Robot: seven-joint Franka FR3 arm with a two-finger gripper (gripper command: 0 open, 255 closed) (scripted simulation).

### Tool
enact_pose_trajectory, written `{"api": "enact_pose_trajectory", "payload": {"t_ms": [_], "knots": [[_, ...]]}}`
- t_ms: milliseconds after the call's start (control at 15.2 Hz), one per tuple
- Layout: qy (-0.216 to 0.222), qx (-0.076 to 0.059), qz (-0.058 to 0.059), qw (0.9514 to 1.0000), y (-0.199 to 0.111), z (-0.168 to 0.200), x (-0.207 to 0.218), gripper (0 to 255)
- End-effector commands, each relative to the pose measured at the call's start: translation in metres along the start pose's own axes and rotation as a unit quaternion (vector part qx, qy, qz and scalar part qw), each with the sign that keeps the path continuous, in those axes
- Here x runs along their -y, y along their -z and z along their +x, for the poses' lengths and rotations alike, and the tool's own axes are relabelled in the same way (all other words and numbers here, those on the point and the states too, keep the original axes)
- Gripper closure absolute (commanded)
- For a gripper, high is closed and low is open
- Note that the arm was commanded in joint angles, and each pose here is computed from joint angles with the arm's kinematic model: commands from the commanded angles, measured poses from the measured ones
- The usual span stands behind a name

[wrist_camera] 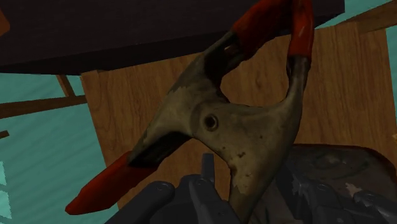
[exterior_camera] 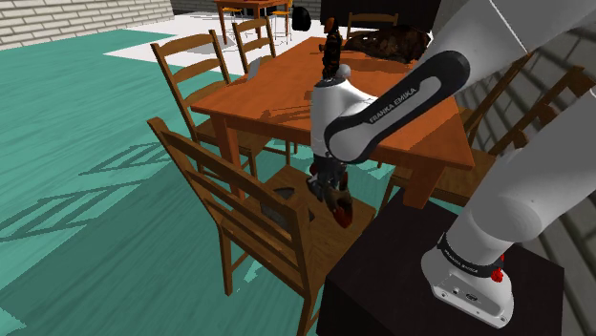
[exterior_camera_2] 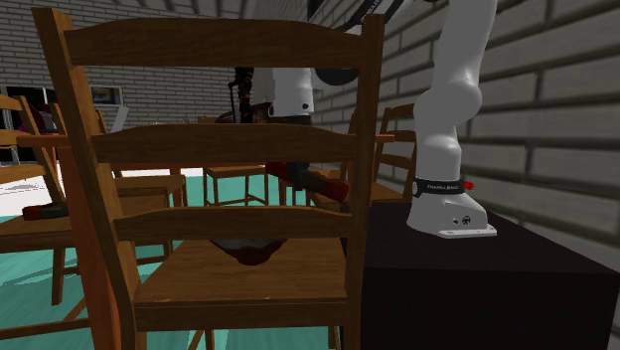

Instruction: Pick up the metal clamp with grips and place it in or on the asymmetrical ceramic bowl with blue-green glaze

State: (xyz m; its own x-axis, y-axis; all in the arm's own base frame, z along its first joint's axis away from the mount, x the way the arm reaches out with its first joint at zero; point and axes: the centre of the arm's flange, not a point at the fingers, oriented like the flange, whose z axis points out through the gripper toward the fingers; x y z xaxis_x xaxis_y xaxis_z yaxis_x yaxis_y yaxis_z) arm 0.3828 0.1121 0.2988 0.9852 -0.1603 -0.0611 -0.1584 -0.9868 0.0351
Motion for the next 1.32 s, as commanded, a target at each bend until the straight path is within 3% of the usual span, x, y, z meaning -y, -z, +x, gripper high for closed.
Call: {"api": "enact_pose_trajectory", "payload": {"t_ms": [0,528,1254], "knots": [[-0.001,0.0,0.0,1.0,0.001,0.018,0.02,255],[-0.001,0.0,0.0,1.0,0.004,0.08,0.101,255],[-0.001,0.0,0.0,1.0,-0.054,0.084,0.104,255]]}}
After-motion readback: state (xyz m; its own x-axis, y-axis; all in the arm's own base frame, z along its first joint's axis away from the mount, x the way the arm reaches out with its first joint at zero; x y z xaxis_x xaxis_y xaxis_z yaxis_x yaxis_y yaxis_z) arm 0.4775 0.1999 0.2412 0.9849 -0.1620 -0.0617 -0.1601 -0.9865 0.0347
